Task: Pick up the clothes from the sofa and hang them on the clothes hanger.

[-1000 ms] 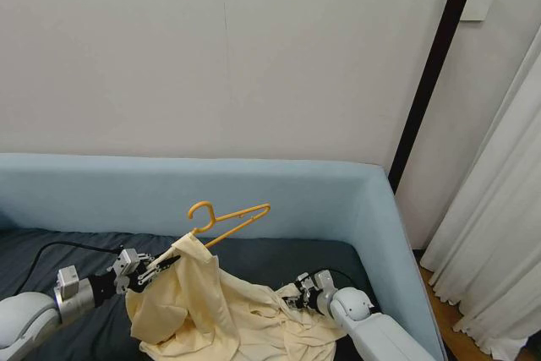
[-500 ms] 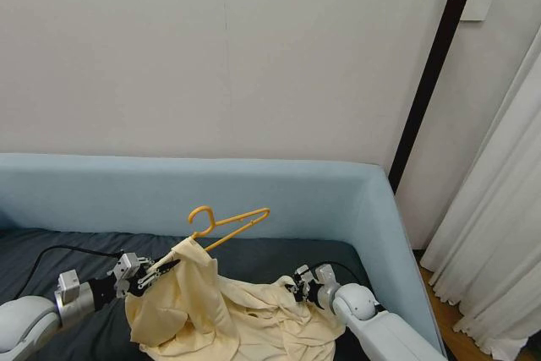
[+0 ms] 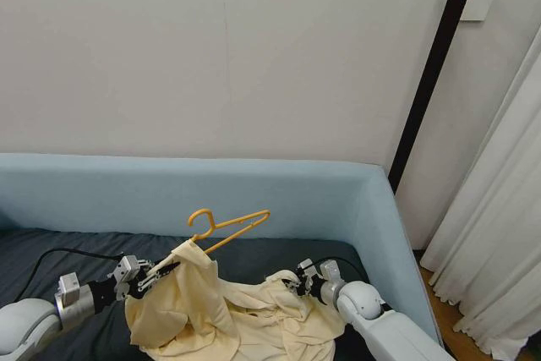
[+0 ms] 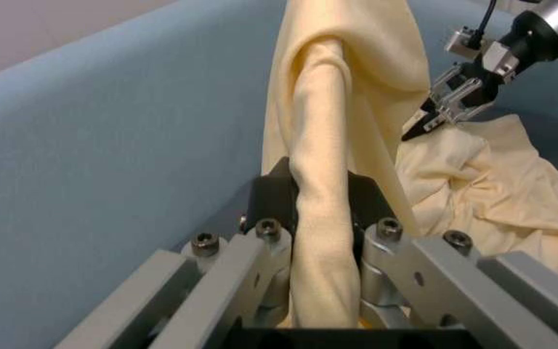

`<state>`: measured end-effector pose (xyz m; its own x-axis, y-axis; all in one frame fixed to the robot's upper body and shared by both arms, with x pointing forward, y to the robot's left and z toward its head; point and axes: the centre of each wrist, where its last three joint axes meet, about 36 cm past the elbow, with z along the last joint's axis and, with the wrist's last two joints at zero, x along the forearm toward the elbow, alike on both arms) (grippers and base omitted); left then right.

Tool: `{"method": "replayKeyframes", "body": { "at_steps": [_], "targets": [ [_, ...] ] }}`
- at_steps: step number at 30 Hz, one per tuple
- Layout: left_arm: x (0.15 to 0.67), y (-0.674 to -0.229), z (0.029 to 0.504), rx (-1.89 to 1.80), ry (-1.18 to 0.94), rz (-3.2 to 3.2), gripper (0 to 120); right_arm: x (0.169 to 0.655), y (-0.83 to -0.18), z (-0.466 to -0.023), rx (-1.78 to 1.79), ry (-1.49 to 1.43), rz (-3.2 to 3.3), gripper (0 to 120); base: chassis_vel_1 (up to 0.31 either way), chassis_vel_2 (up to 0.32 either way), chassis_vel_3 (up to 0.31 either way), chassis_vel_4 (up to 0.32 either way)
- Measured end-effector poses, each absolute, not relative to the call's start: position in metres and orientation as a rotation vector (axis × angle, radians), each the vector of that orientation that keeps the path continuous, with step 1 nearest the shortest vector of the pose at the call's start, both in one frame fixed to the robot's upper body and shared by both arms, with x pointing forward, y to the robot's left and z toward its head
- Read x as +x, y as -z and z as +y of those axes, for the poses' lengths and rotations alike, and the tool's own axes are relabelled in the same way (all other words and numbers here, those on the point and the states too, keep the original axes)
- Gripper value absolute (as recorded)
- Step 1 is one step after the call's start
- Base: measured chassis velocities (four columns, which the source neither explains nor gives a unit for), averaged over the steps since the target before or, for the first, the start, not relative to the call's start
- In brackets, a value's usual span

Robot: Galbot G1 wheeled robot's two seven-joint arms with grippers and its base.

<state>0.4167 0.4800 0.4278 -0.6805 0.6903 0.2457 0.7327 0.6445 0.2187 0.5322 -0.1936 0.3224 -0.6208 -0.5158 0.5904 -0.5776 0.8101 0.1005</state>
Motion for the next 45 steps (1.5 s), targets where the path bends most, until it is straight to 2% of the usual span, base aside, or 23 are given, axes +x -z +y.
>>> {"method": "replayKeyframes", "body": {
  "at_steps": [1, 5, 6, 9, 18, 23, 31, 37, 45],
  "targets": [
    [0.417, -0.428, 0.480, -1.184, 0.456, -2.720, 7, 0.532, -0.322, -0.194, 0.803, -0.131, -2.372, 32, 0.000, 0.000, 0.000, 0.000],
    [0.415, -0.426, 0.481, -1.186, 0.453, -2.718, 7, 0.532, -0.330, -0.202, 0.798, -0.120, -2.410, 14, 0.000, 0.000, 0.000, 0.000],
    [0.415, -0.426, 0.481, -1.186, 0.453, -2.718, 7, 0.532, -0.330, -0.202, 0.798, -0.120, -2.410, 14, 0.000, 0.000, 0.000, 0.000],
    [0.414, -0.425, 0.481, -1.195, 0.443, -2.719, 7, 0.535, -0.339, -0.210, 0.803, -0.057, -2.490, 0, 0.000, 0.000, 0.000, 0.000],
    [0.420, -0.429, 0.482, -1.315, 0.234, -2.790, 7, 0.552, -0.380, -0.230, 0.873, 0.259, -2.791, 0, 0.000, 0.000, 0.000, 0.000],
    [0.428, -0.435, 0.483, -1.424, 0.161, -2.791, 7, 0.553, -0.410, -0.234, 0.772, 0.331, -2.868, 0, 0.000, 0.000, 0.000, 0.000],
    [0.434, -0.435, 0.485, -1.476, 0.235, -2.727, 7, 0.543, -0.466, -0.224, 0.710, 0.531, -2.945, 0, 0.000, 0.000, 0.000, 0.000],
    [0.440, -0.437, 0.487, -1.466, 0.299, -2.691, 7, 0.518, -0.509, -0.211, 0.940, 0.697, -3.036, 0, 0.000, 0.000, 0.000, 0.000],
    [0.440, -0.434, 0.486, -1.447, 0.316, -2.685, 7, 0.487, -0.513, -0.189, 1.244, 0.718, -3.066, 0, 0.000, 0.000, 0.000, 0.000]
  ]
}}
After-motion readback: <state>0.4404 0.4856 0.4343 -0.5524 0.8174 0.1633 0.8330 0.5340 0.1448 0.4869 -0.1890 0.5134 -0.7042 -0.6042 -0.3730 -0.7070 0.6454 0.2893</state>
